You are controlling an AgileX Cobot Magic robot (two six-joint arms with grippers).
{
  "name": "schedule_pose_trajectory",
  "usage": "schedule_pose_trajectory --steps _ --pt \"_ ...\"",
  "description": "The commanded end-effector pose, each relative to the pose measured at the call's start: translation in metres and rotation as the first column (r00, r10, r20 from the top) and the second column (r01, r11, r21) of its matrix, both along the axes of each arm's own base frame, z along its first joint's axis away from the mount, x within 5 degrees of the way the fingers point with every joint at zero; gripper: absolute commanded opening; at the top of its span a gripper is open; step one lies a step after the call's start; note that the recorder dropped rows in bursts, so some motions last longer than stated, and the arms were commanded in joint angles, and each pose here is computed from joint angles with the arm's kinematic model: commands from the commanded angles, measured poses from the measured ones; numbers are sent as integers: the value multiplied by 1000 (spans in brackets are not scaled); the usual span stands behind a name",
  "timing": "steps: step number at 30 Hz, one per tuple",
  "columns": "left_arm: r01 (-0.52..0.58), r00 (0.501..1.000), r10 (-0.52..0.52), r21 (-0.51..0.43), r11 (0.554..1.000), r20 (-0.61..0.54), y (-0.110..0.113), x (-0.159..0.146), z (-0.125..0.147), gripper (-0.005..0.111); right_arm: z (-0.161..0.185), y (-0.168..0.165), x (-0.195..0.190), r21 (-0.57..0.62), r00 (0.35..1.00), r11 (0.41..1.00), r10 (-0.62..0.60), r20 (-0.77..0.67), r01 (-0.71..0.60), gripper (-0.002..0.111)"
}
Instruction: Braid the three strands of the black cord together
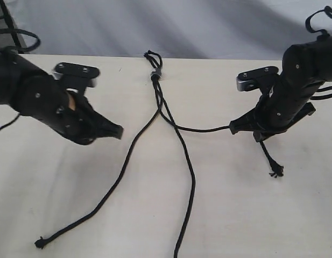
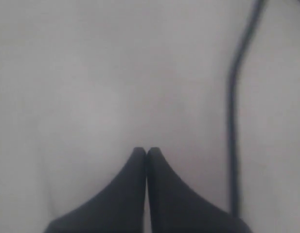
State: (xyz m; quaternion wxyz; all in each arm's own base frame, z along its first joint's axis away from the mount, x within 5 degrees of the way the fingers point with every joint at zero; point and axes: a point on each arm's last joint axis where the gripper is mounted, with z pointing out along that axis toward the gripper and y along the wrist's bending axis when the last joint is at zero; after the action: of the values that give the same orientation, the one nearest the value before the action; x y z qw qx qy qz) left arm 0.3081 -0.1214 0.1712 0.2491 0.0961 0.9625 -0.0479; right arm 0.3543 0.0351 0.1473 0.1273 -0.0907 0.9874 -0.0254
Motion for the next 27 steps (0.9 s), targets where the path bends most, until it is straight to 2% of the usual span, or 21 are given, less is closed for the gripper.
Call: schedule_pose_trajectory --steps 1,3,9,11,20,27 --pt "187 982 -187 -15 982 11 -56 -22 9 2 -10 -2 2 -2 1000 1000 -3 -11 3 0" --pt "252 968 -252 -14 968 12 -76 -33 11 7 -11 -2 2 -2 1000 1000 -3 -10 3 0" --pt "355 935 -355 -12 935 -10 -113 -52 0 44 -11 -2 2 -2 1000 1000 -3 -12 3 0" --pt "378 926 -378 -6 926 -24 -124 -53 -7 51 -11 -2 2 -1 1000 1000 -8 -14 8 0" --pt "446 894 -445 8 895 -57 -165 -53 -30 52 -11 -2 2 0 1000 1000 -18 -18 18 0" --pt "476 876 -471 33 879 -100 -181 -54 -47 51 -11 -2 2 0 1000 1000 -18 -18 18 0"
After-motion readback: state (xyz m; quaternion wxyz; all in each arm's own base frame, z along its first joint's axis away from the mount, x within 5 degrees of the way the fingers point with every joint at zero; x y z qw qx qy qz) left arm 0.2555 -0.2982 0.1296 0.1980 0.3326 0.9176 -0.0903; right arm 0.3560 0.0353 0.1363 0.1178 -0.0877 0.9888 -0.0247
